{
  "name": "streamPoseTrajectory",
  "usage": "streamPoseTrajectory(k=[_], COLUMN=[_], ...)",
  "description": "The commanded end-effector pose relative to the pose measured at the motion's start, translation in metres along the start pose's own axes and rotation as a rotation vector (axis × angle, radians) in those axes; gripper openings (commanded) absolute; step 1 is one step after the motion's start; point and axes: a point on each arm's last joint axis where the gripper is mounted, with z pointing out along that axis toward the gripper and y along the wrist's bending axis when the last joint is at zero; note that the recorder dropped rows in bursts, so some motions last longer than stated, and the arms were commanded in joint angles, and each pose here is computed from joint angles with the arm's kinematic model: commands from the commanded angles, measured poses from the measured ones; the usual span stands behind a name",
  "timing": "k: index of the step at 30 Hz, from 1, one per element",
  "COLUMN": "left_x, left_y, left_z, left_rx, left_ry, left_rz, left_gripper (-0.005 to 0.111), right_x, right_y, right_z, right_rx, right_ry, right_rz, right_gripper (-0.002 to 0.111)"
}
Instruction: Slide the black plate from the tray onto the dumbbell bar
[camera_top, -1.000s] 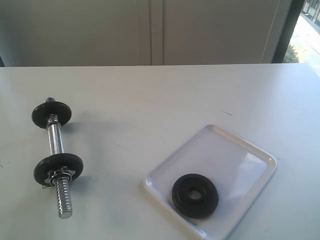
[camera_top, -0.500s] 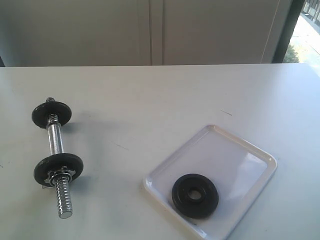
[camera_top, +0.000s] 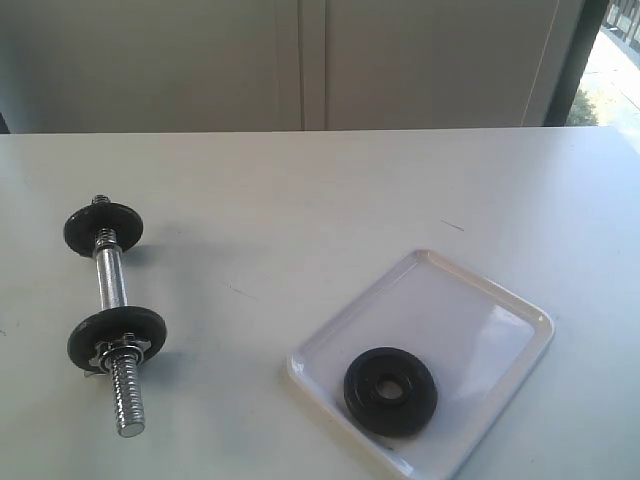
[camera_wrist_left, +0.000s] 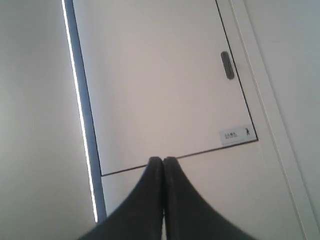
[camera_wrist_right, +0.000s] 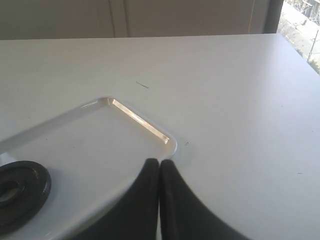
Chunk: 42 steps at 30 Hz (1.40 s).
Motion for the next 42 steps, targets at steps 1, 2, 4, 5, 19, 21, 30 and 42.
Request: streamPoseTrajectory(k=[1, 2, 4, 5, 19, 21, 30, 42], left_x=[-0.009, -0.009, -0.010, -0.010, -0.032, -0.038, -0.061, -0.076], left_y=[0.003, 0.003, 0.003, 0.003, 0.007, 0.008, 0.009, 0.012], left_z=[-0.001, -0.001, -0.001, -0.001, 0.020, 0.032, 0.057, 0.054], left_rx=[-0.027, -0.028, -0.027, -0.027, -0.026, -0.024, 0.000, 0.011], left_ry=[-0.104, -0.110, -0.116, -0.119, -0.130, -0.113, -0.216, -0.364], left_rz=[-0.054, -0.074, -0.109, -0.120, -0.157, -0.158, -0.175, -0.307], left_gripper=[0.000, 0.000, 0.000, 0.000, 0.000, 0.000, 0.000, 0.000], right_x=[0.001, 0.001, 0.001, 0.001, 0.001, 0.001, 0.001, 0.001], right_y=[0.000, 0.000, 0.000, 0.000, 0.001, 0.001, 0.001, 0.001], right_z=[0.000, 0.000, 0.000, 0.000, 0.000, 0.000, 0.000, 0.000], right_rx=[-0.003, -0.003, -0.003, -0.003, -0.012, -0.012, -0.012, -0.012], right_ry=[-0.008, -0.008, -0.008, -0.008, -0.007, -0.007, -0.007, -0.007], right_rz=[0.003, 0.003, 0.003, 0.003, 0.000, 0.000, 0.000, 0.000], right_gripper=[0.000, 0.000, 0.000, 0.000, 0.000, 0.000, 0.000, 0.000])
